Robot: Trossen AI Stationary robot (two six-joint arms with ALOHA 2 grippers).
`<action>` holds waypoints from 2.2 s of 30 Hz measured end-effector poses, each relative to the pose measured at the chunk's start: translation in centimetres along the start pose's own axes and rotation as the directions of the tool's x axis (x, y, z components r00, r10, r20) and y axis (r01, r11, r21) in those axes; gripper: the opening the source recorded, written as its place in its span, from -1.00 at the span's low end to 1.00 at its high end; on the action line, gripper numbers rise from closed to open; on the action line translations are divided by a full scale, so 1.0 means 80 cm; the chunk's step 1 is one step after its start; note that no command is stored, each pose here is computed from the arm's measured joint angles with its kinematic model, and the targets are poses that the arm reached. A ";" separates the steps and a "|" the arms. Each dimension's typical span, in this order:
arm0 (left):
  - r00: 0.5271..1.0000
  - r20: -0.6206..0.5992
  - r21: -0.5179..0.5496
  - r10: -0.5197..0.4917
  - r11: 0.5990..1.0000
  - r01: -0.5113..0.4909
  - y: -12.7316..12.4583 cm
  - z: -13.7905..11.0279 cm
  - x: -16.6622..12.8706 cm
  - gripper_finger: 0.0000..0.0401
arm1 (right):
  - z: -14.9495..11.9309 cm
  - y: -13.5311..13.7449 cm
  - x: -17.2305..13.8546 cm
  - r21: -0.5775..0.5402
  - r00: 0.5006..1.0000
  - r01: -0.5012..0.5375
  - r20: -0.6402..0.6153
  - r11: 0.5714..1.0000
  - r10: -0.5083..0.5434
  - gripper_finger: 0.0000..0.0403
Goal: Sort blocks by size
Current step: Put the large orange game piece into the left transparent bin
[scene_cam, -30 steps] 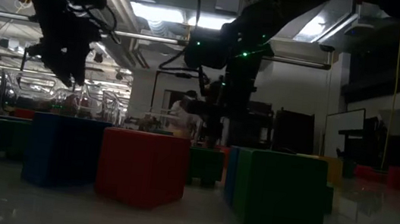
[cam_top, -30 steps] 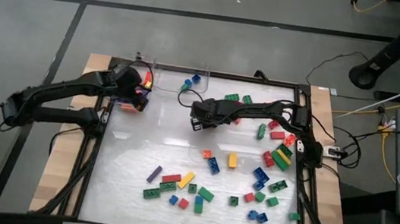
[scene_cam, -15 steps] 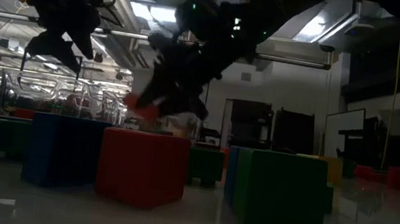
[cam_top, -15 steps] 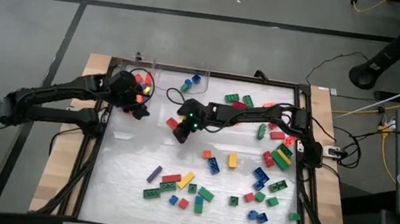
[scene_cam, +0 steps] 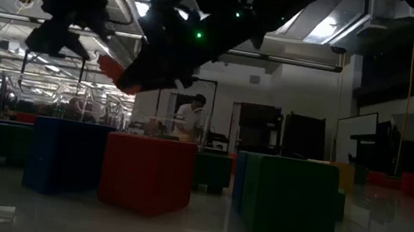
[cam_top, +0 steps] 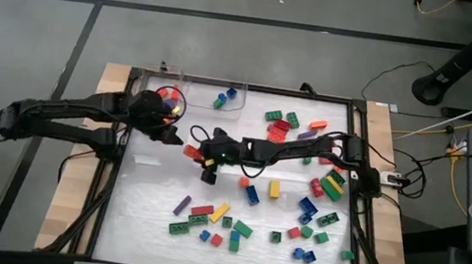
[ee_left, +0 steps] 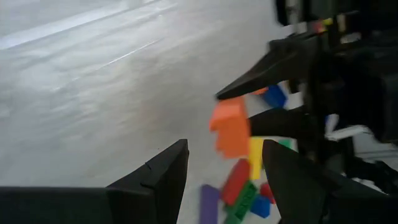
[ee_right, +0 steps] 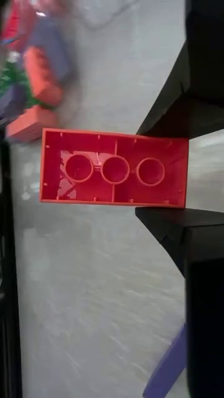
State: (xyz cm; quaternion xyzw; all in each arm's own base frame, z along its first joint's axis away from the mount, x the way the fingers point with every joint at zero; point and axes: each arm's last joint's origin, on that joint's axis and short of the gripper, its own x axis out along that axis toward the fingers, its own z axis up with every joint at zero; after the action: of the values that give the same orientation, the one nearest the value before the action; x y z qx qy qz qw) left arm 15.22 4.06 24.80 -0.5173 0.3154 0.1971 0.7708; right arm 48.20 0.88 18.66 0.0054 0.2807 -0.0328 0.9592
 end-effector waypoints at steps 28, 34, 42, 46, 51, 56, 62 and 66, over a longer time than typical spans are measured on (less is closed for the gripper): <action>0.993 -0.088 0.104 0.073 0.993 -0.064 -0.019 -0.008 0.072 -0.28 | 0.005 0.006 -0.001 -0.028 0.999 -0.013 0.043 1.000 0.015 -0.26; 0.996 -0.071 0.109 0.062 0.993 -0.054 -0.021 -0.006 0.072 -0.58 | 0.003 0.005 -0.001 -0.030 1.000 0.008 0.029 1.000 -0.007 -0.19; 0.994 -0.069 0.138 0.083 0.988 -0.073 -0.017 -0.005 0.069 -0.61 | 0.004 0.005 -0.004 0.003 1.000 0.008 0.008 1.000 -0.009 0.13; 0.995 -0.053 0.164 0.083 0.984 -0.073 -0.013 -0.002 0.060 -0.61 | 0.009 0.003 -0.022 0.003 0.998 0.020 -0.058 1.000 -0.020 0.25; 0.998 0.017 0.199 0.068 0.977 -0.070 -0.005 0.008 0.034 -0.61 | 0.014 0.000 -0.056 0.045 0.983 0.037 -0.184 0.998 -0.028 0.28; 0.983 0.172 0.246 0.061 0.964 -0.103 0.007 0.017 -0.006 -0.61 | 0.017 -0.002 -0.097 0.154 0.946 0.071 -0.325 0.985 -0.018 0.24; 0.875 0.462 0.266 0.146 0.918 -0.294 0.023 0.022 -0.052 -0.56 | 0.014 -0.004 -0.137 0.263 0.881 0.105 -0.471 0.959 0.033 0.16; 0.749 0.606 0.177 0.266 0.873 -0.454 0.033 0.024 -0.068 -0.55 | 0.005 -0.002 -0.150 0.373 0.819 0.133 -0.563 0.918 0.110 0.12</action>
State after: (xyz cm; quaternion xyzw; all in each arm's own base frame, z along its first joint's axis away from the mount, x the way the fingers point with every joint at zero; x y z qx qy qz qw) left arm 10.15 6.94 27.30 -0.2346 0.1953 0.4349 0.8471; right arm 38.33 1.47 25.49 0.2068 0.5436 -0.0914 0.8083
